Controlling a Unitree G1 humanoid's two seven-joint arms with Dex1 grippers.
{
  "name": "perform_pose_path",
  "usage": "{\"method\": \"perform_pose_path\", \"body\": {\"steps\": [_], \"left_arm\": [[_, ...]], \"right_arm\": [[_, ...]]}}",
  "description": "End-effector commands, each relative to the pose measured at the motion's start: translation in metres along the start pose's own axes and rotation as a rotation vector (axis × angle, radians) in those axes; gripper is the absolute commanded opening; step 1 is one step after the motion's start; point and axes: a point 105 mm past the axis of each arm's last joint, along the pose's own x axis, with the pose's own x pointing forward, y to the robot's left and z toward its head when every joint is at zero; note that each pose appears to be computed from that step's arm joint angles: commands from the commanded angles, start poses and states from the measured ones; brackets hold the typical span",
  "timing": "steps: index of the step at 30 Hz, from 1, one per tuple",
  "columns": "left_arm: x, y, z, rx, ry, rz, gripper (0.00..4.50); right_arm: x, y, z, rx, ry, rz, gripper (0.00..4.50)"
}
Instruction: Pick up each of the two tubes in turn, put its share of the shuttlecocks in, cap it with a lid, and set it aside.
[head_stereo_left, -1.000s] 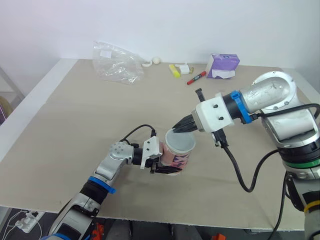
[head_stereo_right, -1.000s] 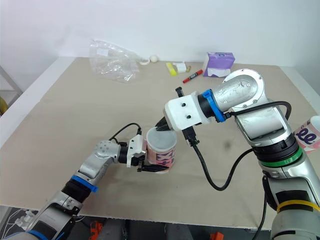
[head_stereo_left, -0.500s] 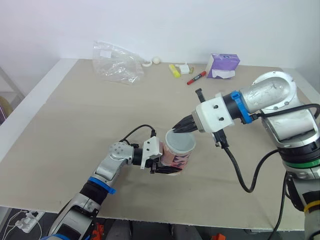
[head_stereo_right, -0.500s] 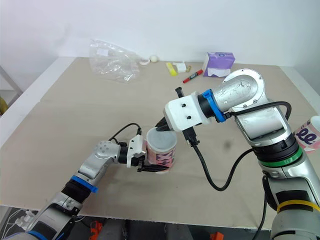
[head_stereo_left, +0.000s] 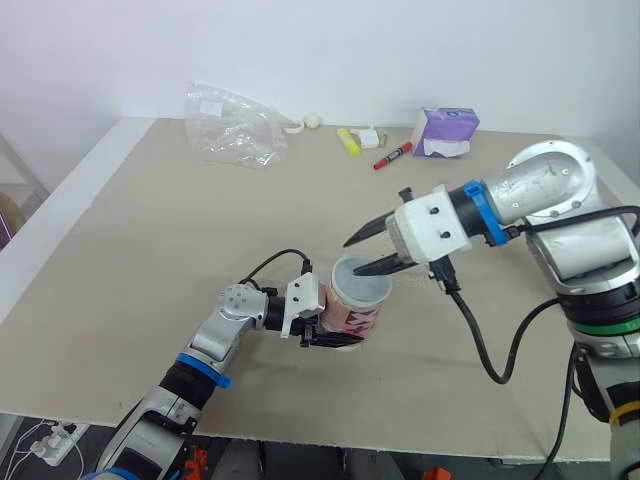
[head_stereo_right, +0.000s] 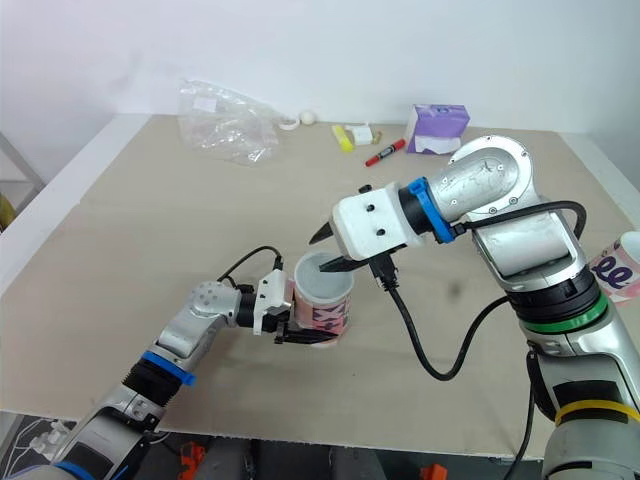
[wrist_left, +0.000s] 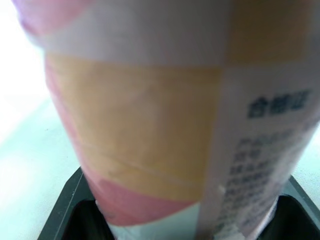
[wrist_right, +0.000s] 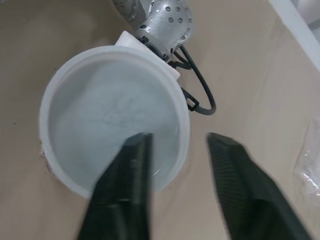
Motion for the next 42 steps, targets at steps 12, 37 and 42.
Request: {"method": "perform_pose_path", "body": {"steps": [12,37,42], "left_arm": [[-0.008,0.001,-0.024,-0.060,0.091,0.036,2.73],[-0.005,0.001,-0.023,-0.055,0.086,0.042,2.73],[-0.004,0.000,-0.023,-0.055,0.084,0.043,2.73]], "right_arm": [[-0.032,-0.003,0.023,0.298,-0.194,-0.122,1.17],[0.023,0.029,-0.012,0.426,-0.105,0.000,0.15],[0.027,0.035,-0.016,0.395,-0.072,0.042,0.15]]}}
